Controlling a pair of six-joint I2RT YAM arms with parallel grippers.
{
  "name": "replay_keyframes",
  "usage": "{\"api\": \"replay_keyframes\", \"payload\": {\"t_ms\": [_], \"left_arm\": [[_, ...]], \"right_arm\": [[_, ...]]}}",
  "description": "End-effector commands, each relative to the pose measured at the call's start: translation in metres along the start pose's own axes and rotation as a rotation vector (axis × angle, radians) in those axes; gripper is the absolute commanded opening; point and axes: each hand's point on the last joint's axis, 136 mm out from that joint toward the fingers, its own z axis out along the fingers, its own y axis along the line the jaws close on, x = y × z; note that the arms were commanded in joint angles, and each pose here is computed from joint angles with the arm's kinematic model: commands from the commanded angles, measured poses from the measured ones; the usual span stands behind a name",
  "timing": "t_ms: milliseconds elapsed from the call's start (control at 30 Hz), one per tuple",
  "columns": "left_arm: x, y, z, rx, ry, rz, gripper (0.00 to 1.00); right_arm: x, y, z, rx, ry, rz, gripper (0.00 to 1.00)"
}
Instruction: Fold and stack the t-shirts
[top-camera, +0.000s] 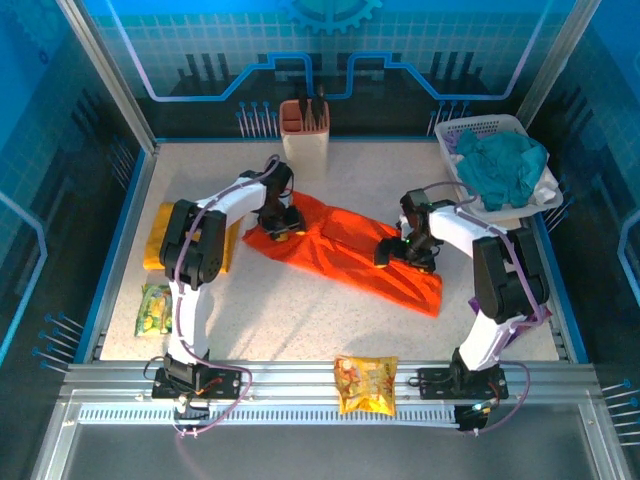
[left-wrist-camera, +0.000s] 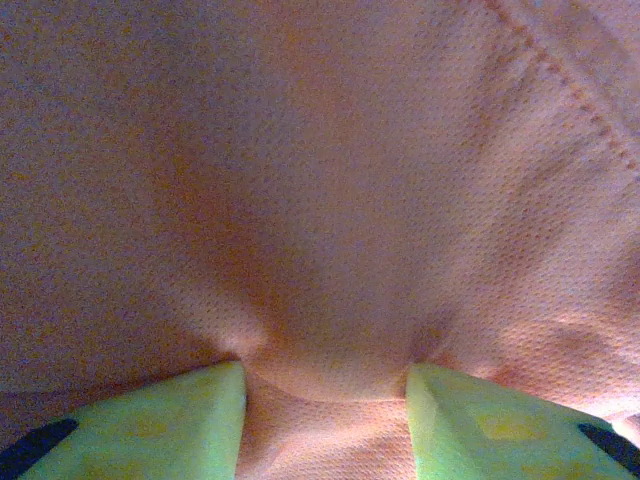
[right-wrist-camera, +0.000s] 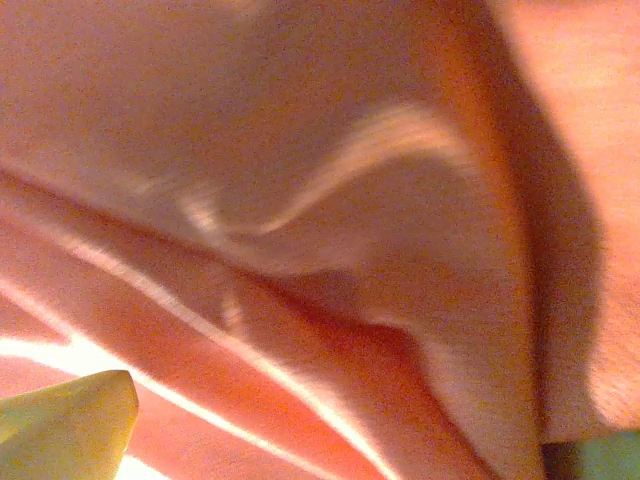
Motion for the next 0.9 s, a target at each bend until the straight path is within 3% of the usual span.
{"api": "replay_keyframes", "payload": {"t_ms": [0, 233, 633, 867], "left_arm": [[0.013, -0.026, 0.014, 0.028, 0.069, 0.056, 0.46], [0.003, -0.070, 0.030, 0.046, 0.087, 0.117, 0.46], [-0.014, -0.121, 0.044, 0.109, 0.085, 0.188, 0.44], [-0.014, -0.140, 0.047, 0.154, 0.088, 0.227, 0.43]], "right_arm": [[0.028, 0.023, -0.003, -0.069, 0.050, -0.017, 0.98], [0.052, 0.057, 0.004, -0.120, 0.069, -0.044, 0.99], [0.104, 0.154, 0.036, -0.226, 0.148, -0.140, 1.00], [0.117, 0.175, 0.044, -0.233, 0.144, -0.167, 1.00]]}}
